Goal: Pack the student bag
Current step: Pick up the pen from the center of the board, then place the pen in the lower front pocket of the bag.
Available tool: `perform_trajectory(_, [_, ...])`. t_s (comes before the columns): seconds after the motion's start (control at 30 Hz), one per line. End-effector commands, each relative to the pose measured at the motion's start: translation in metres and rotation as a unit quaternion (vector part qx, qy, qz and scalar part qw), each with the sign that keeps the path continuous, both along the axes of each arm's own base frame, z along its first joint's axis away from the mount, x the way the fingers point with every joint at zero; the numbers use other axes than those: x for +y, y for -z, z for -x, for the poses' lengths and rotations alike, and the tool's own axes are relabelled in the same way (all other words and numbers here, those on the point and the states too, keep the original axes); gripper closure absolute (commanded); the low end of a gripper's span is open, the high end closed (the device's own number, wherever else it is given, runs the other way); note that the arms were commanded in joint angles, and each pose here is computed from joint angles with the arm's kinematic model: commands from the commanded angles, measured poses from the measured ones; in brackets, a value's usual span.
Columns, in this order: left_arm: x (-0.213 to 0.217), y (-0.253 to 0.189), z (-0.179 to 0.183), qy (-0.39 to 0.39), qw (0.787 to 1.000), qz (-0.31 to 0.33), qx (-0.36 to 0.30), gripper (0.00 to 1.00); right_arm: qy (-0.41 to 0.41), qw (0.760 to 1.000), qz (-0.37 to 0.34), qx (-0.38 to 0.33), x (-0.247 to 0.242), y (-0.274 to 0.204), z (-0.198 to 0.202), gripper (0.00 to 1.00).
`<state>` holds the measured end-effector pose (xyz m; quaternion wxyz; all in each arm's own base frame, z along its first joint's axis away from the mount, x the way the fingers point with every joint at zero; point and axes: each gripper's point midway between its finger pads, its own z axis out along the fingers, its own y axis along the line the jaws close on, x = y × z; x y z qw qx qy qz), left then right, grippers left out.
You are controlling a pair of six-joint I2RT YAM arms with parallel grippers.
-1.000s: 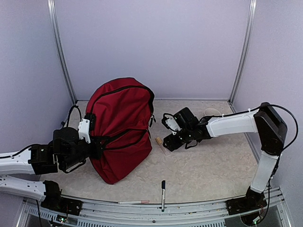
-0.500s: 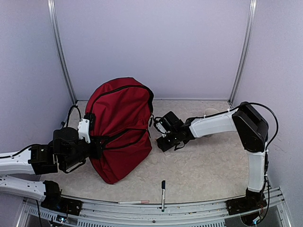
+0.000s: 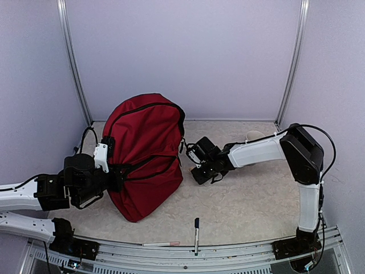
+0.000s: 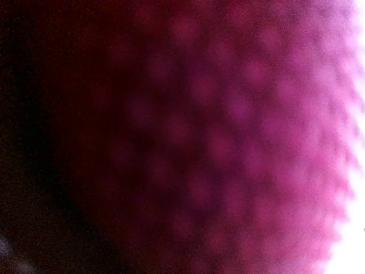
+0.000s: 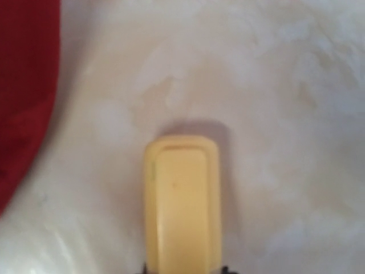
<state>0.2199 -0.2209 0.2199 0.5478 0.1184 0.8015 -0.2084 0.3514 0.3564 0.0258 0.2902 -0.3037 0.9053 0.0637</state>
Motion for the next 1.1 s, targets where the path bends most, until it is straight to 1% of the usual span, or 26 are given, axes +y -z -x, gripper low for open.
perform_trajectory(0.0, [0.0,-0.042,-0.004,-0.013,0.998,0.054,-0.039,0.93,0.005,1.0,0.006,-0.012,-0.014,-0.022,0.006,0.92])
perform_trajectory(0.1, [0.001,-0.041,-0.004,-0.013,0.998,0.054,-0.039,0.93,0.006,1.0,0.007,-0.026,-0.024,-0.038,0.008,0.94])
perform_trajectory(0.17, [0.001,-0.041,-0.004,-0.014,0.998,0.053,-0.039,0.93,-0.002,0.999,-0.009,-0.038,-0.028,-0.055,0.009,0.96])
perform_trajectory(0.27, [0.0,-0.039,-0.004,-0.013,0.998,0.049,-0.037,0.93,-0.034,0.995,-0.056,-0.08,-0.025,-0.101,0.016,1.0])
perform_trajectory(0.37, [-0.002,-0.04,-0.004,-0.01,0.998,0.05,-0.039,0.93,-0.099,0.979,-0.118,-0.131,-0.013,-0.151,0.03,1.0])
perform_trajectory(0.43, [-0.003,-0.041,-0.004,-0.008,0.998,0.052,-0.04,0.92,-0.166,0.957,-0.168,-0.169,0.003,-0.184,0.051,1.0])
perform_trajectory(0.47, [-0.003,-0.042,-0.004,-0.007,0.998,0.052,-0.041,0.92,-0.206,0.941,-0.192,-0.19,0.013,-0.2,0.065,1.0])
perform_trajectory(0.53, [-0.004,-0.041,-0.005,-0.006,0.998,0.05,-0.04,0.92,-0.297,0.9,-0.23,-0.222,0.037,-0.224,0.1,1.0])
perform_trajectory(0.6, [-0.005,-0.042,-0.005,-0.005,0.998,0.05,-0.04,0.92,-0.38,0.856,-0.243,-0.251,0.061,-0.236,0.131,1.0])
perform_trajectory(0.67, [-0.007,-0.042,-0.005,-0.002,0.998,0.05,-0.04,0.92,-0.448,0.818,-0.249,-0.259,0.082,-0.24,0.154,1.0])
perform_trajectory(0.73, [-0.009,-0.042,-0.004,0.003,0.998,0.05,-0.039,0.92,-0.493,0.789,-0.254,-0.263,0.102,-0.245,0.163,1.0])
perform_trajectory(0.77, [-0.01,-0.043,-0.004,0.006,0.998,0.049,-0.039,0.92,-0.51,0.78,-0.251,-0.263,0.11,-0.243,0.164,1.0])
perform_trajectory(0.83, [-0.011,-0.043,-0.004,0.009,0.998,0.048,-0.037,0.92,-0.53,0.769,-0.236,-0.268,0.124,-0.237,0.159,1.0])
perform_trajectory(0.9, [-0.012,-0.043,-0.003,0.01,0.998,0.045,-0.037,0.92,-0.543,0.768,-0.206,-0.27,0.137,-0.221,0.149,1.0])
perform_trajectory(0.97, [-0.012,-0.043,-0.003,0.013,0.998,0.044,-0.038,0.92,-0.556,0.761,-0.172,-0.285,0.147,-0.211,0.139,1.0])
perform_trajectory(1.07, [-0.015,-0.043,-0.002,0.02,0.998,0.045,-0.038,0.92,-0.569,0.756,-0.126,-0.298,0.153,-0.19,0.127,1.0])
